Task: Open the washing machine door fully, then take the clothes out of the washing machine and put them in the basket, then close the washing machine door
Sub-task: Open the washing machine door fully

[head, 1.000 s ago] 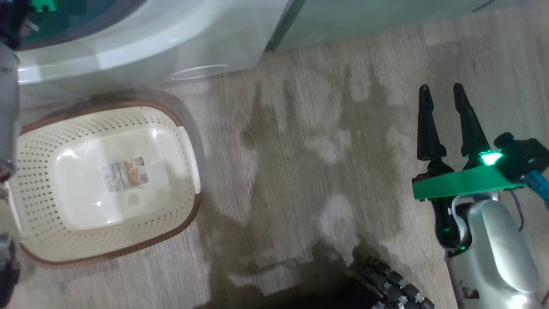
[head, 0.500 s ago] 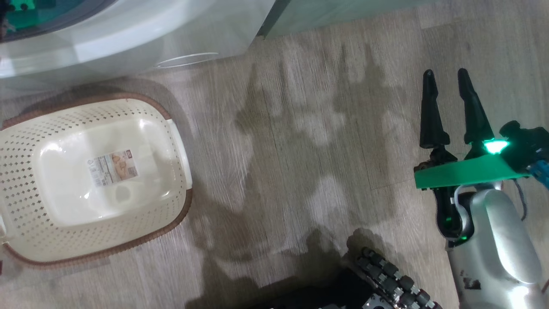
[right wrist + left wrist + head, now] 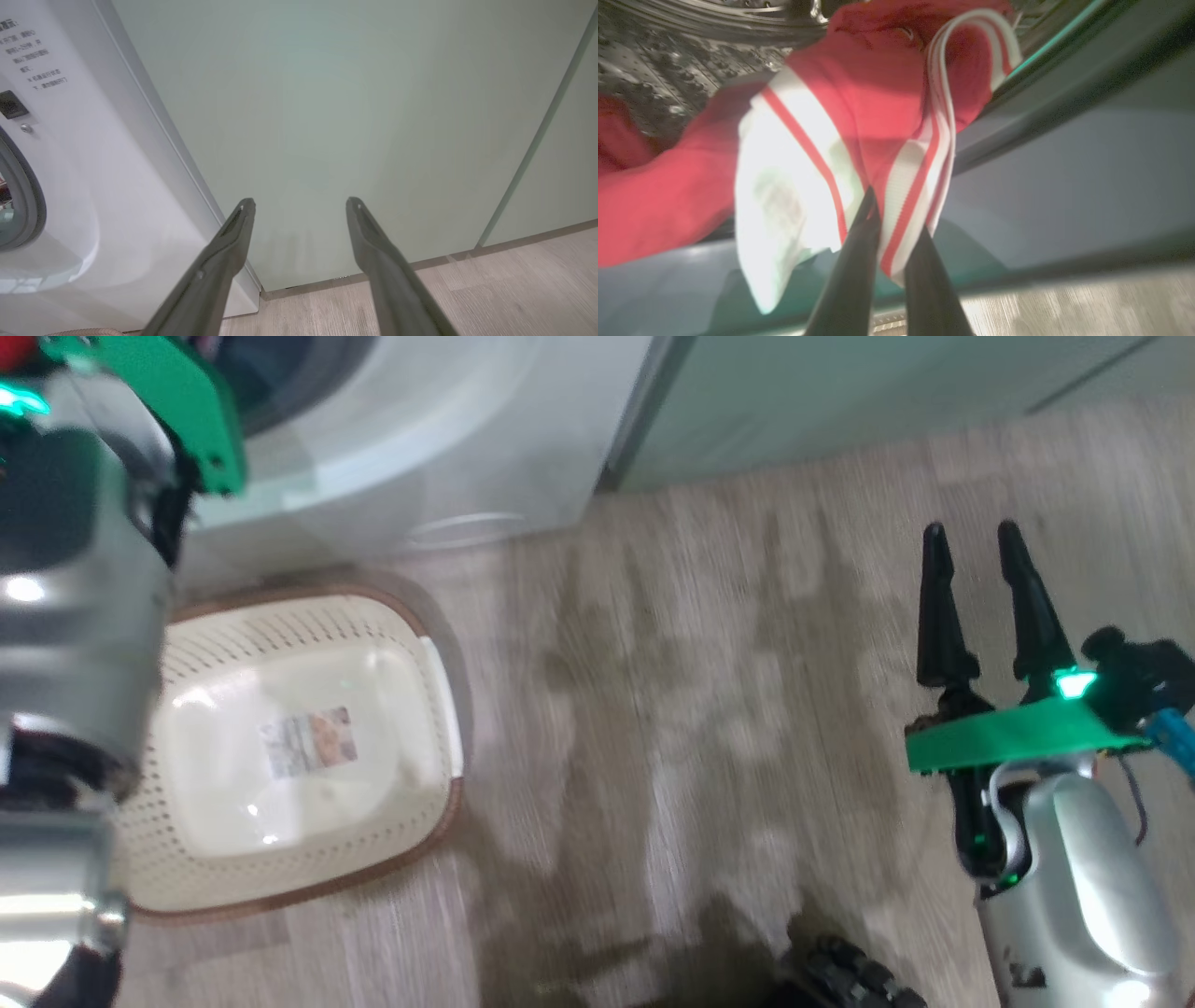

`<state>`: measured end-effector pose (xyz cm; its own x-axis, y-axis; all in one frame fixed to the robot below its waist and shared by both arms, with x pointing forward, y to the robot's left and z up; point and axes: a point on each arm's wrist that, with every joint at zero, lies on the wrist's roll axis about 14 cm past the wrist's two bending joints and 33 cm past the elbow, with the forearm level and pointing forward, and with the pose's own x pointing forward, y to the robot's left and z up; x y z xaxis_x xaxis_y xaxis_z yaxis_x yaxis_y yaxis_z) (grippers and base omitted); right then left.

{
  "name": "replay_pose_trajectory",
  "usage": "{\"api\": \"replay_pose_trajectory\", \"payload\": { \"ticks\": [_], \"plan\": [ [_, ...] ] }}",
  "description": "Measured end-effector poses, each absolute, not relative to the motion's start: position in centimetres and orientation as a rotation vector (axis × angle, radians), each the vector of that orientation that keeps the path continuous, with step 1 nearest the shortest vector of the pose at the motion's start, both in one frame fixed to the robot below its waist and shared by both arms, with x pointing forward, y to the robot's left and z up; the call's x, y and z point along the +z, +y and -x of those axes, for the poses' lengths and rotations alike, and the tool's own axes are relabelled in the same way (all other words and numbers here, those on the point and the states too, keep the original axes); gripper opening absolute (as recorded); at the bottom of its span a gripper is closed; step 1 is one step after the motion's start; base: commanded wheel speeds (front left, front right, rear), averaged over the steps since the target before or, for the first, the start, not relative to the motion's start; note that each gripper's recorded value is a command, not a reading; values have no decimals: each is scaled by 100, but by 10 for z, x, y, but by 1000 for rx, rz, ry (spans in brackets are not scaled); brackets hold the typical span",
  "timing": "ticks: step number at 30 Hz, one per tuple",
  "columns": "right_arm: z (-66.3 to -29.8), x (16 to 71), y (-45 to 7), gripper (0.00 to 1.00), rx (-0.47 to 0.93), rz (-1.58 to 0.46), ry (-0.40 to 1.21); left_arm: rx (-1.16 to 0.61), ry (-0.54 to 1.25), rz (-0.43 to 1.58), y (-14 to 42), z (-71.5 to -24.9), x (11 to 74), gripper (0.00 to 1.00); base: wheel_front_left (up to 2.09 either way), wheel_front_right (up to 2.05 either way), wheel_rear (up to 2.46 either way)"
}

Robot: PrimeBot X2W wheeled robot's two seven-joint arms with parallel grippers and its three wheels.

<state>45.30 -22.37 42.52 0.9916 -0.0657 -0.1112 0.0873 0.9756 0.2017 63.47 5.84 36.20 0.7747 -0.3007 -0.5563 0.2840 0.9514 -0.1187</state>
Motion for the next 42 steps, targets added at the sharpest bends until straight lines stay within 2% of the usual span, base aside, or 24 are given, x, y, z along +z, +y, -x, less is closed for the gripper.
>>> {"api": "replay_pose_trajectory", "payload": {
  "ticks": [11,18,25,33,42],
  "plan": [
    [-435,453,-197,100,-5,-215,54,-286,463,68,74,-583,410,0,0,0,0],
    [-418,463,-183,100,28,-229,40,-245,464,108,95,-536,412,0,0,0,0],
    [-408,473,-171,100,60,-231,19,-231,576,82,112,-467,374,0,0,0,0],
    [-406,471,-166,100,77,-228,27,-263,823,110,100,-393,314,0,0,0,0],
    [-419,461,-173,100,65,-214,50,-226,1022,163,109,-370,273,0,0,0,0]
  ]
}}
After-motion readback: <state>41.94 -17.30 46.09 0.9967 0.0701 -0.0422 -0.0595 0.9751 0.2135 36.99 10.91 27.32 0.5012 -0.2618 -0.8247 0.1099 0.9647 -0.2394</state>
